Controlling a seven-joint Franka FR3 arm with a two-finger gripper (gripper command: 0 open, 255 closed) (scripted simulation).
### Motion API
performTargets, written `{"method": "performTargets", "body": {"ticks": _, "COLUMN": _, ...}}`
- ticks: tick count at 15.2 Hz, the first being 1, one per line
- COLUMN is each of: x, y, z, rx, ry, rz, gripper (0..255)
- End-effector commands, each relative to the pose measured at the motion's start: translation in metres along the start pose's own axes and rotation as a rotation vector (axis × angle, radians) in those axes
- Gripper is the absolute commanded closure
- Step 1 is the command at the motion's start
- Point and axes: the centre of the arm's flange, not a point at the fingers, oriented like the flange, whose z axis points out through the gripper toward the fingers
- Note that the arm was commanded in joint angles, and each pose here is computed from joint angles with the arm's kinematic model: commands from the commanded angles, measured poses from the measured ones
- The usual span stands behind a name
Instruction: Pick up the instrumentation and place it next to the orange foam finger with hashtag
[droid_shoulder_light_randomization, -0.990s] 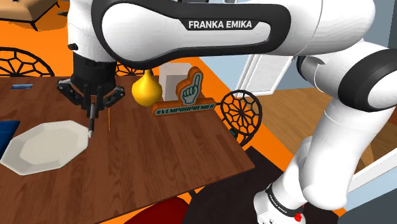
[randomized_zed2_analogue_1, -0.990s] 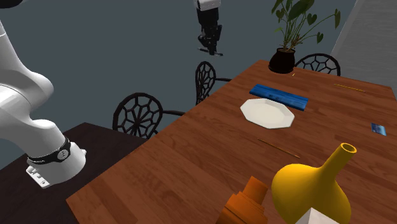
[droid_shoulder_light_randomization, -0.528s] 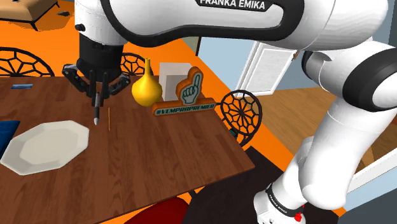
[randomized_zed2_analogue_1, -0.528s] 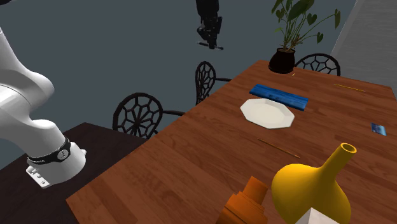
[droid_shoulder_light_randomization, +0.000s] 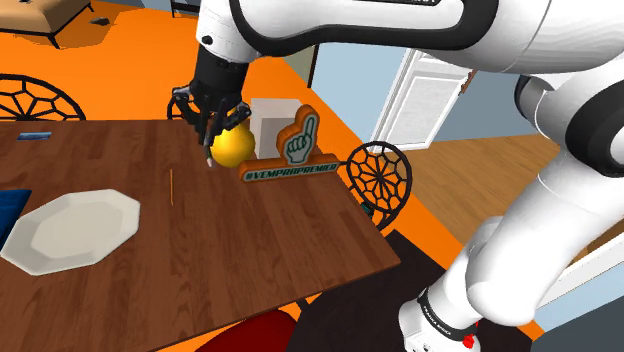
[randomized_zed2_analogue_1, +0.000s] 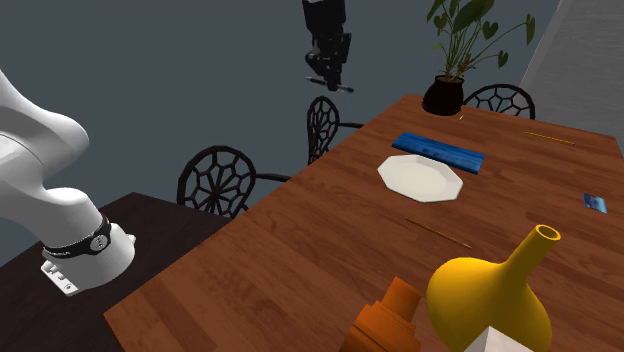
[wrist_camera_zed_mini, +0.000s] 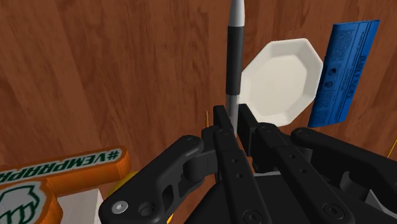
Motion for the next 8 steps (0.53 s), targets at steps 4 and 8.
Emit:
{"method": "performTargets", "body": {"ticks": 4, "x": 0.035, "y": 0.054, "z": -0.012, "rx": 0.001, "ry": -0.001, "rz": -0.002, "gripper": 255}}
{"method": "performTargets", "body": {"ticks": 8, "x": 0.064, "y": 0.097, "z": -0.02, "rx": 0.001, "ry": -0.001, "rz": -0.002, "gripper": 255}}
